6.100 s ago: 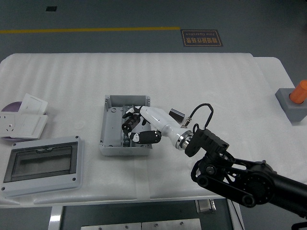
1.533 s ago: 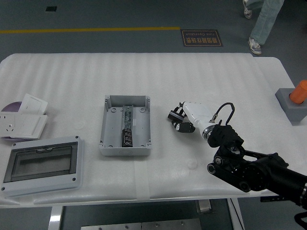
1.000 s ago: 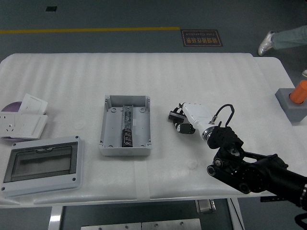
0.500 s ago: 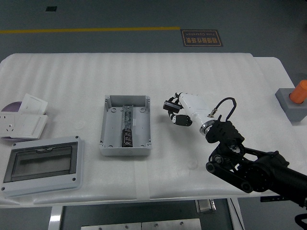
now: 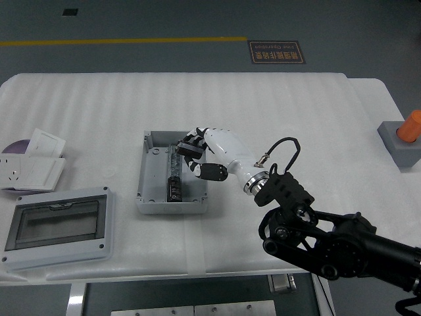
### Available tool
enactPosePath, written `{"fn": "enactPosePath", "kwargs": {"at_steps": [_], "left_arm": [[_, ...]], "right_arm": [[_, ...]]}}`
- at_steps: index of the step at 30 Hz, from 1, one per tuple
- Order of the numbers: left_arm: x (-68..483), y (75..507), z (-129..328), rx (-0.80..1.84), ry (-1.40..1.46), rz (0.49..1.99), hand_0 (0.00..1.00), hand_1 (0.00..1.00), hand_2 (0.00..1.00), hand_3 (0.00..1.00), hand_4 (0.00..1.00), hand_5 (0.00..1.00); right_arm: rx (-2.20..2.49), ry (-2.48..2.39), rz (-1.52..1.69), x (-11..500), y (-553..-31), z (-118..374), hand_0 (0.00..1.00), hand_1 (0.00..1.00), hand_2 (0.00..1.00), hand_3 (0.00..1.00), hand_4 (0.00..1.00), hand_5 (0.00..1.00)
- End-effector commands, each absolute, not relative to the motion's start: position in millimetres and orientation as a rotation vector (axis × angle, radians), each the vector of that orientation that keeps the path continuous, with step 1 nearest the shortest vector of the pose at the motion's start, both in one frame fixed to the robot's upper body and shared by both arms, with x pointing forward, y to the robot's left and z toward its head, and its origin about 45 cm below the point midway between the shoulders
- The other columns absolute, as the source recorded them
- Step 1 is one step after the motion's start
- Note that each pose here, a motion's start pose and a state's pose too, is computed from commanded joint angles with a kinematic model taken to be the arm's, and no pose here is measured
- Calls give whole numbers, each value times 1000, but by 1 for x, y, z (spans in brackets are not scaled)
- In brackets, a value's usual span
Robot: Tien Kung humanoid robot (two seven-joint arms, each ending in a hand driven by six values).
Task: Pick up the battery,place it into the box
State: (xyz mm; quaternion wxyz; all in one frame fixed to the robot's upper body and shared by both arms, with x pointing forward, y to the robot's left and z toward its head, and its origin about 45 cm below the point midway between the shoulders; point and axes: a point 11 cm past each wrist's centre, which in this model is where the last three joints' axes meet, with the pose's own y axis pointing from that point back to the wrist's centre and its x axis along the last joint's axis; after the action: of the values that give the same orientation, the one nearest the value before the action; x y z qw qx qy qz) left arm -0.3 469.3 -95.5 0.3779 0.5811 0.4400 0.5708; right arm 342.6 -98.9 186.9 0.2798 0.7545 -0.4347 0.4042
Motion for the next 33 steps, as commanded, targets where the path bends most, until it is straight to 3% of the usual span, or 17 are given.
{"fn": "enactPosePath", "kwargs": {"at_steps": [4, 5, 10, 11, 16, 17, 22, 23, 33], "left_arm": [[-2, 469, -96, 1491, 1128, 1455, 579, 628, 514, 539, 677, 180], [-3, 469, -96, 1492, 1129, 1454, 579, 628, 513, 536, 687, 179], [-3, 470, -95, 1494, 1128, 1455, 579, 628, 513, 536, 687, 179], [-2, 470, -95, 1495, 1127, 1455, 579, 627, 513, 536, 691, 175], [-1, 470, -95, 1495, 1124, 1454, 579, 627, 513, 536, 691, 175], [-1, 470, -95, 1495, 1123, 1454, 579, 626, 512, 535, 693, 172], [0, 472, -94, 1497, 1120, 1454, 579, 626, 512, 535, 693, 172], [0, 472, -94, 1497, 1119, 1455, 579, 625, 513, 536, 691, 168], [-4, 478, -92, 1513, 1117, 1455, 579, 623, 513, 537, 687, 158]], "right_arm": [[2007, -1107, 1116, 340, -95, 184, 534, 546, 524, 665, 384, 2], [1998, -1085, 1123, 339, -94, 183, 714, 774, 843, 902, 447, 177], [1976, -1032, 1122, 338, -94, 178, 714, 774, 843, 902, 447, 177], [1973, -1029, 1120, 338, -94, 178, 835, 944, 998, 998, 639, 231], [1968, -1028, 1108, 339, -96, 175, 835, 944, 998, 998, 639, 231], [1968, -1030, 1104, 339, -96, 175, 895, 982, 998, 998, 762, 339], [1974, -1091, 1088, 341, -103, 177, 895, 982, 998, 998, 762, 339], [1974, -1115, 1082, 342, -106, 179, 901, 990, 998, 998, 797, 380], [1810, -1449, 1038, 361, -198, 201, 899, 978, 998, 998, 799, 380]]}}
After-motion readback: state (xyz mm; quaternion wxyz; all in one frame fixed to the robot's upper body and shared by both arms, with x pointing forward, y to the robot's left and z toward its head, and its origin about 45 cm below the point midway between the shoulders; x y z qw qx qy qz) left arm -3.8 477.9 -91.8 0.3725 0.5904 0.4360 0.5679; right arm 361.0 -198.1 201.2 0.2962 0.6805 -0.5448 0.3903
